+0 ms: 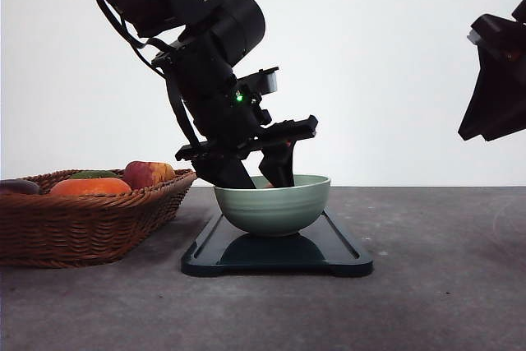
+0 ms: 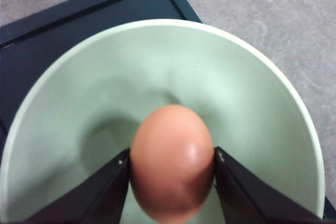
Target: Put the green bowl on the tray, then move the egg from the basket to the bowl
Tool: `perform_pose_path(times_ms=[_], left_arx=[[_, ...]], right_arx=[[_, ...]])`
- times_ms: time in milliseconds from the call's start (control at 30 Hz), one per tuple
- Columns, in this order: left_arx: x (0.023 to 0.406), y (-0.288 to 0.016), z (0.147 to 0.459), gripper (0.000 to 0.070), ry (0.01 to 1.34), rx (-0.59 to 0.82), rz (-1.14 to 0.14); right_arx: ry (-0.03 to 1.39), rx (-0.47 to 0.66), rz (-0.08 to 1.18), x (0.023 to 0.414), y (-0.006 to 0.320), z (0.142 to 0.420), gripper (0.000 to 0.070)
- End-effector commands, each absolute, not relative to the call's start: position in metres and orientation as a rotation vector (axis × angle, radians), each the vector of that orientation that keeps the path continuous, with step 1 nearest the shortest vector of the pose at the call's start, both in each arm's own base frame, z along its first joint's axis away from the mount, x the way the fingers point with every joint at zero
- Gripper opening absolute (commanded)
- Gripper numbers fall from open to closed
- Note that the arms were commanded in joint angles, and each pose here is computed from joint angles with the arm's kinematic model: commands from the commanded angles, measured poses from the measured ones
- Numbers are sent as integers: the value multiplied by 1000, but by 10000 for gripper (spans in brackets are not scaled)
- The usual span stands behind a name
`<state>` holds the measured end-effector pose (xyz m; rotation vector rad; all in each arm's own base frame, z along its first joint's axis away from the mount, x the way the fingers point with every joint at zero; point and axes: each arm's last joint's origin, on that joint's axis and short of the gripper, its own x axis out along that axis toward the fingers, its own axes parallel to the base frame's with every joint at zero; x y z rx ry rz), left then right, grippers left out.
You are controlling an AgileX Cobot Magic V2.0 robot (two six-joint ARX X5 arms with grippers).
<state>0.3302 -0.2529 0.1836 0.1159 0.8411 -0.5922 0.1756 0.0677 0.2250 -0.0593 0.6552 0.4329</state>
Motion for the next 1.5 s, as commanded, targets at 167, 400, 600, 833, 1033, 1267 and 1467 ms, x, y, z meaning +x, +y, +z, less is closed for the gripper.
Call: perform_pose_path(times_ms=[167,400,600,833,1033,1267,1467], left_arx=[[331,-260,181,336,842,115,-607],[334,-259,202,405,901,103,-586],[338,-251,252,403,910,105,-569],[324,-218,298,395,855,160,-572],[305,-180,314,394,853,160,-528],[263,-133,300,391,826,127,-471],[218,-95,279,390,753,89,-422]], right_arx=[[658,-67,435,176,69,223,182],[657,-66,436,177,69,223,182],[655,-68,436,177,69,223,182],[655,-69,437,177,69,223,182],[655,-69,437,177,69,223,182],[654,-69,437,177,69,223,182],[655,-69,437,177,69,223,182]])
